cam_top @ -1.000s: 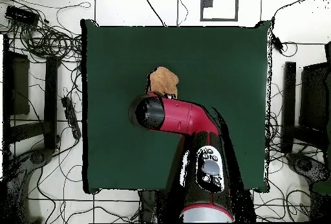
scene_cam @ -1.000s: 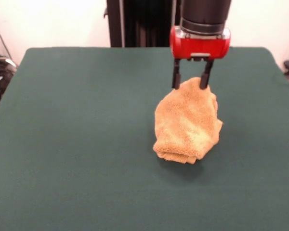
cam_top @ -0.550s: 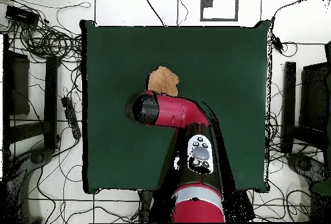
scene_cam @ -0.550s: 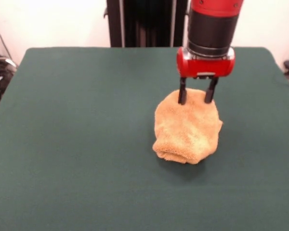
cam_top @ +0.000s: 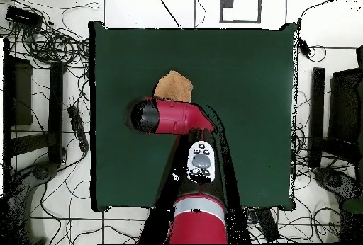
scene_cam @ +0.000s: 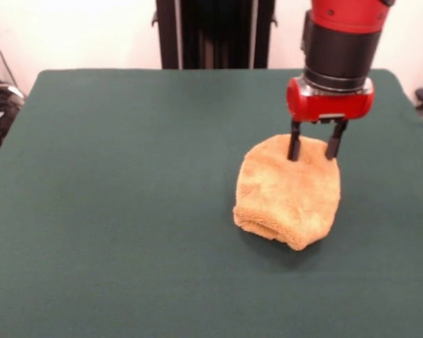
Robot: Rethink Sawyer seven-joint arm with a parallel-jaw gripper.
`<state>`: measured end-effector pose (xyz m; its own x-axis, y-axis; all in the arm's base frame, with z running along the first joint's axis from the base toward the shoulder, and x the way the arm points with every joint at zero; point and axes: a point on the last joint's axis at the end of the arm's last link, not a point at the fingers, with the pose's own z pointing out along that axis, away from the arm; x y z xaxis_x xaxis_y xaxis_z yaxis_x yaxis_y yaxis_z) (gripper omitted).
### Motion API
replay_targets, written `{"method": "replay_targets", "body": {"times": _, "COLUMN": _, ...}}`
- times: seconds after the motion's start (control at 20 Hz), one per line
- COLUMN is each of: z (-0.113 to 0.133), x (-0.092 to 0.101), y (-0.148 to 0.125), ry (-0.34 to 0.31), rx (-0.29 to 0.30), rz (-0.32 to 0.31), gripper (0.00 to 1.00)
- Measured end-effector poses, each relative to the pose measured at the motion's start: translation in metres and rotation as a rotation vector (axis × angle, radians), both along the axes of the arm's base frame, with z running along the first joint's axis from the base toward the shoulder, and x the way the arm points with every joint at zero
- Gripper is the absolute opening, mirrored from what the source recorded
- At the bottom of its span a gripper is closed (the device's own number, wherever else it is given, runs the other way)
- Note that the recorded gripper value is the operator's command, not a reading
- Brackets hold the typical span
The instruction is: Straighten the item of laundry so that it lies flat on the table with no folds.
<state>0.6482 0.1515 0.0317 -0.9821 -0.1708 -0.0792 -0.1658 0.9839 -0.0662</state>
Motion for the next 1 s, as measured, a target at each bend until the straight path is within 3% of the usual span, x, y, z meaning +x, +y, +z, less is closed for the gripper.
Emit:
{"method": "replay_targets", "body": {"times": 0.35, "z": -0.002, "x": 0.009, "y": 0.020, "ry": -0.021, "rx": -0.002, "rz": 0.032, "gripper": 1.00}}
{"method": "replay_targets", "body": {"times": 1.0, "z": -0.005, "x": 0.017, "y": 0.016, "ry": 0.007, "rx": -0.022, "rz": 0.034, "gripper": 1.00}}
